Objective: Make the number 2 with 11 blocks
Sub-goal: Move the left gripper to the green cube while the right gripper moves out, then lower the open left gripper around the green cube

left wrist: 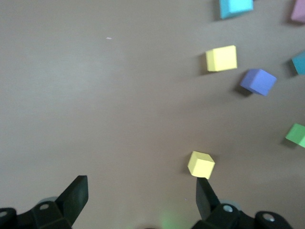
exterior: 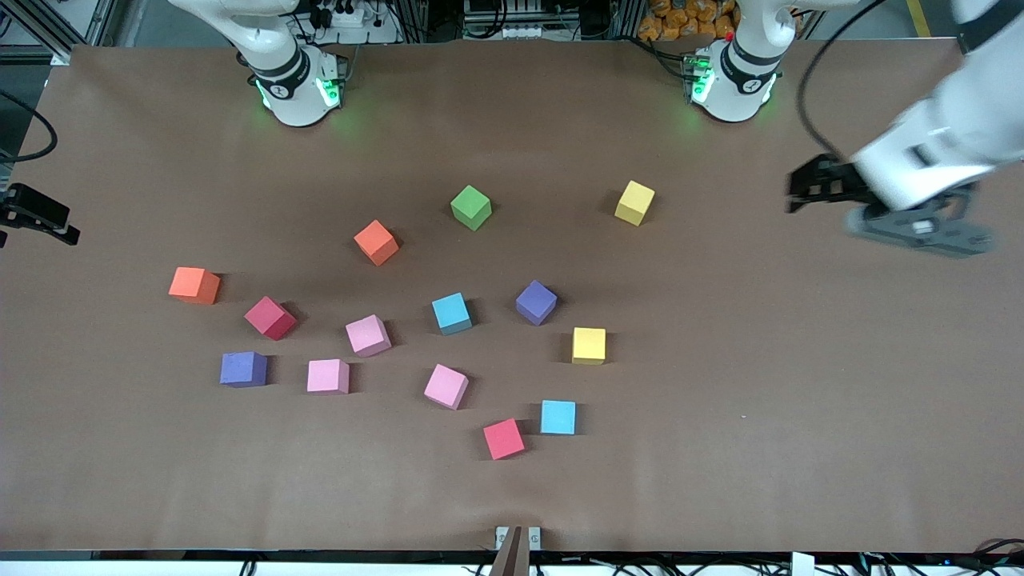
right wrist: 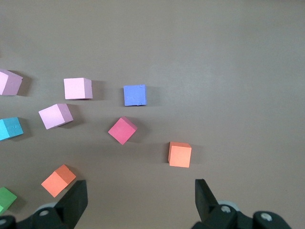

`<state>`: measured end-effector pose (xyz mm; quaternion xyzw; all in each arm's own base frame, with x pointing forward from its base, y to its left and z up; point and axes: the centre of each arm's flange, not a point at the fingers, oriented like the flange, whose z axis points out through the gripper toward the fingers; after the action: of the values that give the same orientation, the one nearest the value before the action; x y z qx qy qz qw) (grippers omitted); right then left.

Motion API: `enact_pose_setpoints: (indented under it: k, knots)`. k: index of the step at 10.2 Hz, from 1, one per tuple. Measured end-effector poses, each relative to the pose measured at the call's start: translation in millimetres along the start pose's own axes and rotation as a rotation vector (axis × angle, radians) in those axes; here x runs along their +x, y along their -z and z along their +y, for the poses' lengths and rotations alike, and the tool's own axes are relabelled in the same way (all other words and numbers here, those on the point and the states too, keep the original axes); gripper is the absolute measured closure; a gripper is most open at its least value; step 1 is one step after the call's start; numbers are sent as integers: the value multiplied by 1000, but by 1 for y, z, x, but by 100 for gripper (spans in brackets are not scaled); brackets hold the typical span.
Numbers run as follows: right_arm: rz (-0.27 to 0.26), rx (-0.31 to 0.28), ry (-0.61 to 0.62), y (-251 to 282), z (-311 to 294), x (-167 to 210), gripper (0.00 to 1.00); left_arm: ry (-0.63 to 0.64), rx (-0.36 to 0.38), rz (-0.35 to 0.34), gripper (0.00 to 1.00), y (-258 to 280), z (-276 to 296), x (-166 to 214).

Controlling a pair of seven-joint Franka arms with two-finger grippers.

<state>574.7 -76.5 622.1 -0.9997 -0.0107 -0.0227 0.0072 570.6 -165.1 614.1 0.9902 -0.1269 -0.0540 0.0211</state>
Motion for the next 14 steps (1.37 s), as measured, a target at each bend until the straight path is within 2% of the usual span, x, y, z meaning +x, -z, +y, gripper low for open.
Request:
enact_pose_setpoints:
  k: [3, 5, 8, 11, 12, 14]
  knots:
    - [-24, 1, 1, -35, 1, 20, 0, 120, -37, -36, 0, -35, 99, 12]
    - [-50, 0, 2, -71, 5, 37, 0, 205, -33, -34, 0, -49, 163, 7]
    - [-57, -6, 17, -143, 9, 70, 0, 364, -16, -52, 0, -89, 256, -5]
    - [-53, -16, 41, -237, 2, 100, 0, 523, -35, -65, 0, -135, 324, -14]
    - [-59, -17, 47, -256, -1, 104, 0, 603, -52, -65, 0, -153, 342, -18]
    - [-56, -19, 46, -258, 0, 106, 0, 760, -68, -77, 0, -188, 379, -39]
